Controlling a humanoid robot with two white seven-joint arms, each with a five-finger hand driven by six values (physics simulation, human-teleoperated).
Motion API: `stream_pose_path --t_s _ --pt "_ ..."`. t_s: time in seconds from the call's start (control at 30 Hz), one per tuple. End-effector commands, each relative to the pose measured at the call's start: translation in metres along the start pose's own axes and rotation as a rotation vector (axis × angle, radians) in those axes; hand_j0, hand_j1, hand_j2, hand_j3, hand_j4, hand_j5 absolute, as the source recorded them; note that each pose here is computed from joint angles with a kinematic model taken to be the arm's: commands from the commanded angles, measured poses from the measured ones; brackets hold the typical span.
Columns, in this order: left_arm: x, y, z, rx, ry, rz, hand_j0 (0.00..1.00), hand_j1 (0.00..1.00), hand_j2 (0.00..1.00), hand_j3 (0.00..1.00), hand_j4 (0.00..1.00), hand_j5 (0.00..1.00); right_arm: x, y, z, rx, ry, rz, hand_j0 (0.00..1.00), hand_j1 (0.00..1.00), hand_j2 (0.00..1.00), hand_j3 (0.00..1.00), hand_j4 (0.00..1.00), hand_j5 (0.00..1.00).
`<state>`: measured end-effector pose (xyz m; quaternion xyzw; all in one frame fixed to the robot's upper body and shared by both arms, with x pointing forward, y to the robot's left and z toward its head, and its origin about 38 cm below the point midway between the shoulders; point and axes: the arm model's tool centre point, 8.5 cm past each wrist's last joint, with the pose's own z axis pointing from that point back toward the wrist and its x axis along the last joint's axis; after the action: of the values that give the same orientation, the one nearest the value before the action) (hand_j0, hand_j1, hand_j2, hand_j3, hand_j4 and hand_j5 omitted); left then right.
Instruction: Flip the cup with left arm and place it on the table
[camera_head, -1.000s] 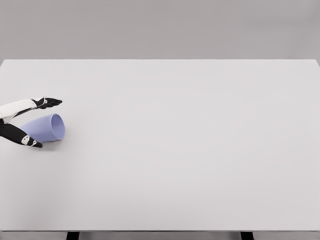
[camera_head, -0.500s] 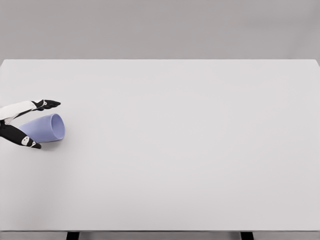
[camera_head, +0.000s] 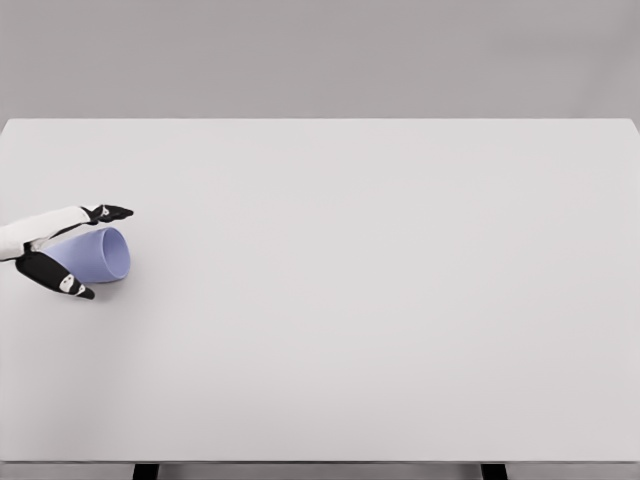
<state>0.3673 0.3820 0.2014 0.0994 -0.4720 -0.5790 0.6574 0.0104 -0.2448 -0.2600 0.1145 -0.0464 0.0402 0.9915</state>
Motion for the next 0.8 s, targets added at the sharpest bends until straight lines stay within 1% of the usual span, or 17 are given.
stream_pose_path --t_s 0.0,0.07,0.37,0.47,0.53,0.77 --pt "0.000 0.000 -0.001 0.002 0.006 -0.003 1.00 1.00 1.00 1.00 1.00 1.00 0.000 0.000 0.000 0.000 0.000 0.000 1.00 1.00 1.00 1.00 1.00 1.00" --pt "-0.002 0.002 -0.003 0.035 0.036 -0.006 1.00 1.00 1.00 1.00 1.00 1.00 0.000 0.000 0.000 0.000 0.000 0.000 1.00 1.00 1.00 1.00 1.00 1.00" --pt "-0.003 0.000 -0.004 0.039 0.041 -0.012 1.00 1.00 1.00 1.00 1.00 1.00 0.000 0.000 0.000 0.000 0.000 0.000 1.00 1.00 1.00 1.00 1.00 1.00" --pt "-0.006 0.000 -0.010 0.064 0.093 -0.029 1.00 1.00 1.00 1.00 1.00 1.00 0.000 0.000 0.000 0.000 0.000 0.000 1.00 1.00 1.00 1.00 1.00 1.00" --pt "-0.006 0.000 -0.012 0.081 0.098 -0.028 1.00 1.00 1.00 1.00 1.00 1.00 0.000 0.000 0.000 0.000 0.000 0.000 1.00 1.00 1.00 1.00 1.00 1.00" --pt "-0.004 -0.004 -0.016 0.075 0.094 -0.041 1.00 1.00 1.00 1.00 1.00 1.00 0.000 0.000 0.000 0.000 0.000 0.000 1.00 1.00 1.00 1.00 1.00 1.00"
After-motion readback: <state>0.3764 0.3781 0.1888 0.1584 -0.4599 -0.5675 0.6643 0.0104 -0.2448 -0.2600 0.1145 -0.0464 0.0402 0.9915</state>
